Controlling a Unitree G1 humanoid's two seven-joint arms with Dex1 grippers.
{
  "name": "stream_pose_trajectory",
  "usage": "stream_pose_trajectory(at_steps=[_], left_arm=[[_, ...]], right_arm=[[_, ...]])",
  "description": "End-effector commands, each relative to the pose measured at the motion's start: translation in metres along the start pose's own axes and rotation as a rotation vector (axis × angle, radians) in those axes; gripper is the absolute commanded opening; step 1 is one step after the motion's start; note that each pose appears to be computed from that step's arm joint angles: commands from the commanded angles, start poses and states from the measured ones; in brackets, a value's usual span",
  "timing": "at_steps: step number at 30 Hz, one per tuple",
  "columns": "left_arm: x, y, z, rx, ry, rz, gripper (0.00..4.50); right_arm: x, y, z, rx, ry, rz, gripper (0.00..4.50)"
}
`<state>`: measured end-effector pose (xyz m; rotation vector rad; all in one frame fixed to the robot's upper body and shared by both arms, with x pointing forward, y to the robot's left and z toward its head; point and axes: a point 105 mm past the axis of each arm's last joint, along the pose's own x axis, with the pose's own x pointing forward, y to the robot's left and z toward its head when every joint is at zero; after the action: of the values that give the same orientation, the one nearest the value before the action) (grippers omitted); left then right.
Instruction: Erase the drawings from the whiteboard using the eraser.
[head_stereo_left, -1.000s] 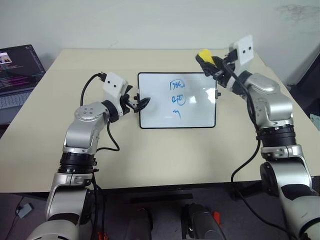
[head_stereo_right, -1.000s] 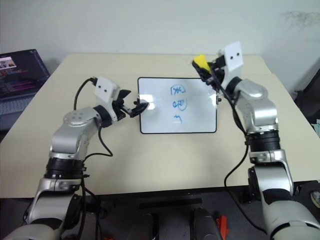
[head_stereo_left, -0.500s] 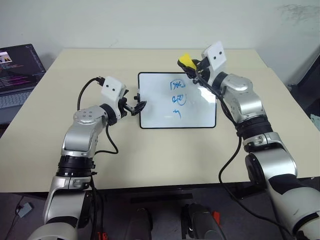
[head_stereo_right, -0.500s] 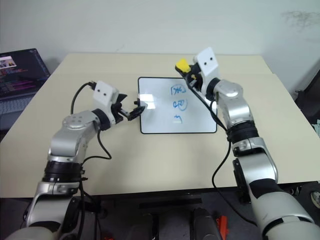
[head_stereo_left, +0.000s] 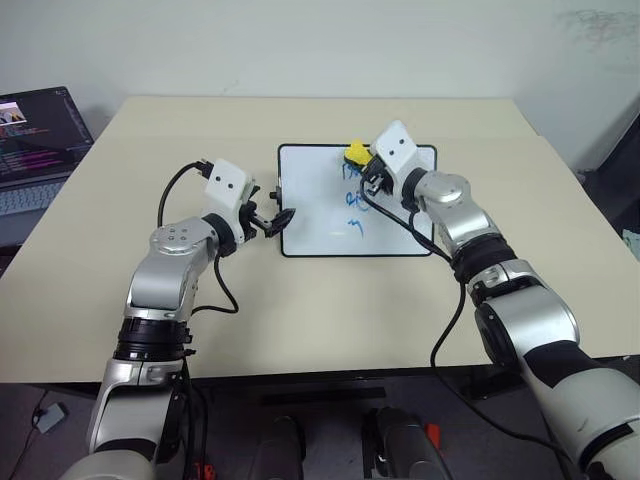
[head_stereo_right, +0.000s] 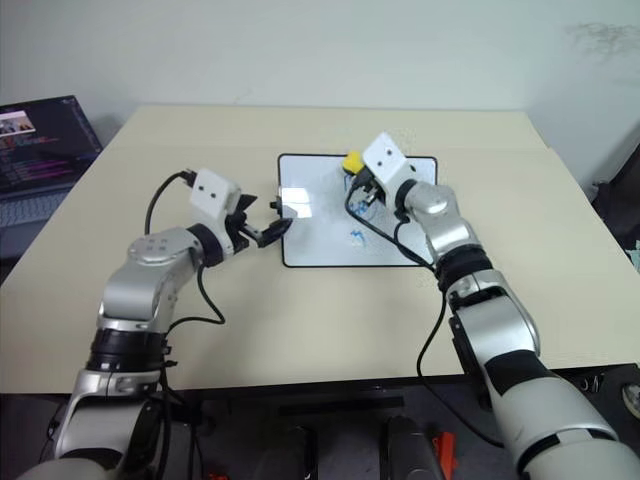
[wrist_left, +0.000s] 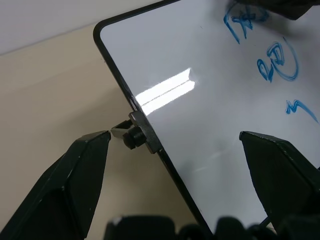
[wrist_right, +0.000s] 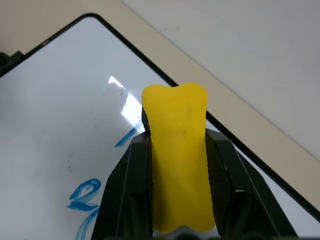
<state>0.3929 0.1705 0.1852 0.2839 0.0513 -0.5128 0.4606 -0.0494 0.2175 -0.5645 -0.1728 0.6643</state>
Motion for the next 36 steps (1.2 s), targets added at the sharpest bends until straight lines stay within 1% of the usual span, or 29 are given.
stream_pose_trajectory(at_steps=[1, 10, 13, 17, 23, 30, 36], left_arm=[[-0.001, -0.003, 0.016, 0.03, -0.051, 0.001, 4.5], [0.001, -0.009, 0.018, 0.03, -0.058, -0.022, 4.5], [0.002, -0.01, 0.018, 0.03, -0.06, -0.025, 4.5], [0.002, -0.011, 0.018, 0.031, -0.059, -0.026, 4.5], [0.002, -0.011, 0.02, 0.033, -0.064, -0.028, 4.5], [0.001, -0.019, 0.02, 0.034, -0.061, -0.059, 4.5], [0.0, -0.02, 0.019, 0.032, -0.058, -0.064, 4.5]], right_arm=[[0.003, -0.009, 0.03, -0.079, -0.081, -0.004, 1.07], [0.003, -0.013, 0.029, -0.163, -0.053, 0.018, 1.07], [0.002, -0.015, 0.025, -0.24, -0.024, 0.017, 1.06], [0.003, -0.013, 0.029, -0.288, -0.032, 0.025, 1.05], [0.005, -0.015, 0.032, -0.311, -0.027, 0.014, 1.05], [0.005, -0.022, 0.032, -0.342, -0.012, -0.03, 1.05], [0.007, -0.019, 0.03, -0.383, 0.005, -0.029, 1.05]])
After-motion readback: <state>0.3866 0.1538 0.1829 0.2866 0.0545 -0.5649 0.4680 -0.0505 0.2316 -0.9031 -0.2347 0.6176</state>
